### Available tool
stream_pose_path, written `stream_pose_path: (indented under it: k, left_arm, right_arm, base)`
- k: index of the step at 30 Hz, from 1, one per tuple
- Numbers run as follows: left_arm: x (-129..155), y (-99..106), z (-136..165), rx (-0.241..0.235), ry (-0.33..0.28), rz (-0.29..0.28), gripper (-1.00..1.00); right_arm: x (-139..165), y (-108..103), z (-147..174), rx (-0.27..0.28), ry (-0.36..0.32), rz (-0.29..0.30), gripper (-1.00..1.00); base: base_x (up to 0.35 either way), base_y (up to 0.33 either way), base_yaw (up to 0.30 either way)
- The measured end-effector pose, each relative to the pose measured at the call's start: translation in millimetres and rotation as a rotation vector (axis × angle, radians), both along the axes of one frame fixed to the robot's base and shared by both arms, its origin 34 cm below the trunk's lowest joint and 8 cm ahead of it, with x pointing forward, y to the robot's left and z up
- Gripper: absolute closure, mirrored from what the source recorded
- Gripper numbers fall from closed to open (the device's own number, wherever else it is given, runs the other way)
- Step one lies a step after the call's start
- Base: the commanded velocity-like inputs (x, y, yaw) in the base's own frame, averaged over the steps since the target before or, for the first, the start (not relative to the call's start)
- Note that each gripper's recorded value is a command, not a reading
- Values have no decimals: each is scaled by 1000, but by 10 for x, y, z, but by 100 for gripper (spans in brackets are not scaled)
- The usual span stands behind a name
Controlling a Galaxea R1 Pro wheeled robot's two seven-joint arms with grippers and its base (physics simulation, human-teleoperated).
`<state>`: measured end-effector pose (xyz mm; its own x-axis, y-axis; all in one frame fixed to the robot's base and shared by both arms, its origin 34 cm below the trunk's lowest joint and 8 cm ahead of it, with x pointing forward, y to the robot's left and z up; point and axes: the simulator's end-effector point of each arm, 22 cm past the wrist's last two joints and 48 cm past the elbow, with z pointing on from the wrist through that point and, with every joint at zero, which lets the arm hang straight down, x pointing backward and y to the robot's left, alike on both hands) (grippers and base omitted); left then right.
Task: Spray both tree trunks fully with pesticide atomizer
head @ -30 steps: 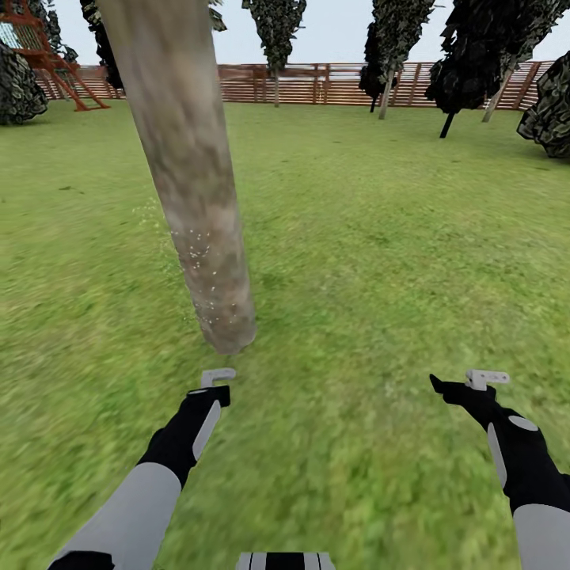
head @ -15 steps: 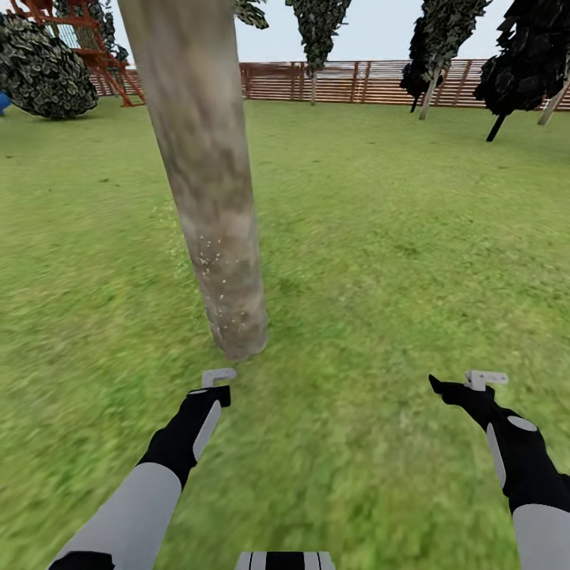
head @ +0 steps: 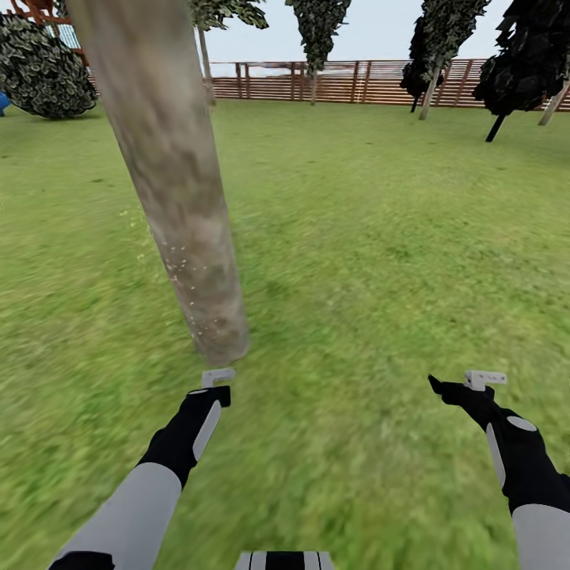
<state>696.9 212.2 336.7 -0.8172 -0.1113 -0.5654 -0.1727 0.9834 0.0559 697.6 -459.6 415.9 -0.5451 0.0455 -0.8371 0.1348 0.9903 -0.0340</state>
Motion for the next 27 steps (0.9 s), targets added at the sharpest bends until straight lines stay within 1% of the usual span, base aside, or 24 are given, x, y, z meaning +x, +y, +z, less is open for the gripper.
stream_pose_path:
  k: [4,21,27]
  left_arm:
    - [0,1,0,0,0,0,100]
    - [-5,-8,-5,-3,2,1,100]
    - [-6,-20,-5,-4,2,1,100]
  right_arm:
    - [0,-1,0,0,0,0,-100]
    - [0,1,0,0,0,0,-100]
    - [-2,10,-9,2,1,0,-100]
  base:
    - [175,-238,208]
    - [110,-263,275]
    - [52,-271,276]
